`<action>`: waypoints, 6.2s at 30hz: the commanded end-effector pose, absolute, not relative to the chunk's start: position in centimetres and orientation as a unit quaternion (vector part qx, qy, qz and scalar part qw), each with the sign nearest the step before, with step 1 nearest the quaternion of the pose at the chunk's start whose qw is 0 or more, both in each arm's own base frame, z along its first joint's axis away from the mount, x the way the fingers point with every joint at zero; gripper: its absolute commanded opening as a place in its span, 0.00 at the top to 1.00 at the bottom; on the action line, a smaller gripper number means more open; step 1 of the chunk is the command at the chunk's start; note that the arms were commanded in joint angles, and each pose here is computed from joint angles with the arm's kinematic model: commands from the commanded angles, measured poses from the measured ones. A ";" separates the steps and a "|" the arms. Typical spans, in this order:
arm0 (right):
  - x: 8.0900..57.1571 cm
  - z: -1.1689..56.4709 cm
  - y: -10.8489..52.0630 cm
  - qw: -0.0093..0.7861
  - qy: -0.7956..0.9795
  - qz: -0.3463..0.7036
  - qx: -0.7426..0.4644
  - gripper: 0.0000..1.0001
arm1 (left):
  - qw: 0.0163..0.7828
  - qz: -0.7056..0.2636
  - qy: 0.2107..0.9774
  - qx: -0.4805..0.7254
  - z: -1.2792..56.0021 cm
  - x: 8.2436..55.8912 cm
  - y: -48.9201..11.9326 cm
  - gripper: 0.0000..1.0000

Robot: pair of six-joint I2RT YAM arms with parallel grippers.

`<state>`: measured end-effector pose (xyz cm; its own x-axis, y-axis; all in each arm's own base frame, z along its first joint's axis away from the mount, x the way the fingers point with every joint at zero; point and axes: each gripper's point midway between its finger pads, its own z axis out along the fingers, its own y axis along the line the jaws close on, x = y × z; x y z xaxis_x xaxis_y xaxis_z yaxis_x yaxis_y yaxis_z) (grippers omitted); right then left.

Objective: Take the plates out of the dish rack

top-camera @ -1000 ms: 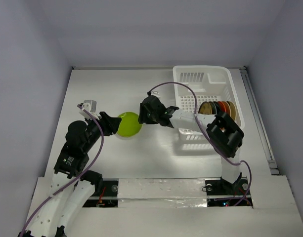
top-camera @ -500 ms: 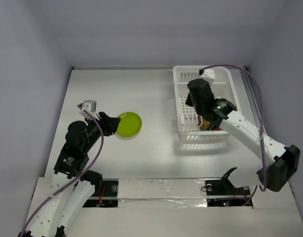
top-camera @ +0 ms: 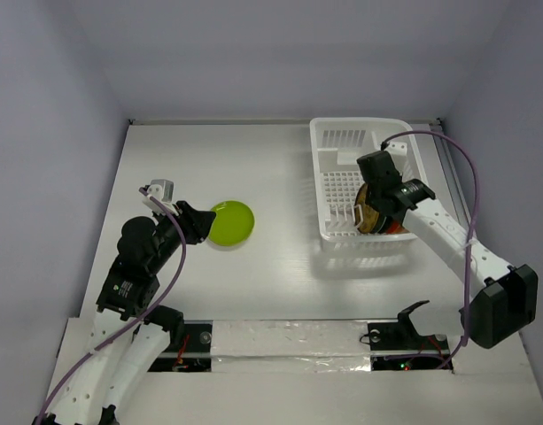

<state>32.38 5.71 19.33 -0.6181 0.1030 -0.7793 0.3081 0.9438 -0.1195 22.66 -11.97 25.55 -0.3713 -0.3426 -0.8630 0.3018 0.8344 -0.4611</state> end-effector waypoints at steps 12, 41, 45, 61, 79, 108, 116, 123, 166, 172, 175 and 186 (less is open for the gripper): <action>34.1 17.7 5.0 0.387 0.902 -0.174 0.081 0.76 | 0.584 -0.296 0.756 -0.005 27.4 22.9 -12.2 0.67; 34.4 23.9 5.9 0.408 0.880 -0.243 0.034 1.00 | 0.588 -0.302 0.750 -0.001 27.8 22.6 -12.4 0.64; 34.4 26.9 6.0 0.436 0.868 -0.233 0.045 1.00 | 0.587 -0.302 0.751 0.000 27.7 22.6 -12.4 0.63; 34.0 34.4 27.3 0.557 0.794 0.241 -0.020 1.00 | 0.590 -0.296 0.751 -0.007 27.9 22.7 -12.0 0.51; 35.5 18.6 43.2 0.388 0.847 0.358 -0.059 0.99 | 0.592 -0.294 0.751 -0.009 27.8 22.8 -11.8 0.58; 35.2 17.3 34.2 0.422 0.889 0.178 -0.015 0.53 | 0.593 -0.300 0.747 -0.003 27.9 22.6 -12.0 0.58; 33.9 24.0 18.2 0.497 0.863 0.048 0.079 1.00 | 0.594 -0.302 0.745 -0.002 28.0 22.6 -12.1 0.58; 32.7 22.5 7.4 0.468 0.873 -0.063 0.125 0.81 | 0.596 -0.304 0.743 -0.002 28.2 22.4 -12.1 0.58; 33.2 21.1 3.3 0.365 0.897 -0.246 0.053 1.00 | 0.599 -0.310 0.738 0.003 28.5 22.1 -12.3 0.57; 33.6 22.7 3.7 0.371 0.886 -0.274 0.041 1.00 | 0.598 -0.310 0.739 0.003 28.4 22.1 -12.3 0.57; 33.8 24.1 3.9 0.388 0.878 -0.275 0.049 1.00 | 0.598 -0.310 0.739 0.004 28.4 22.2 -12.3 0.57; 32.7 32.9 9.6 0.519 0.844 -0.118 0.059 1.00 | 0.596 -0.309 0.741 0.002 28.3 22.2 -12.3 0.57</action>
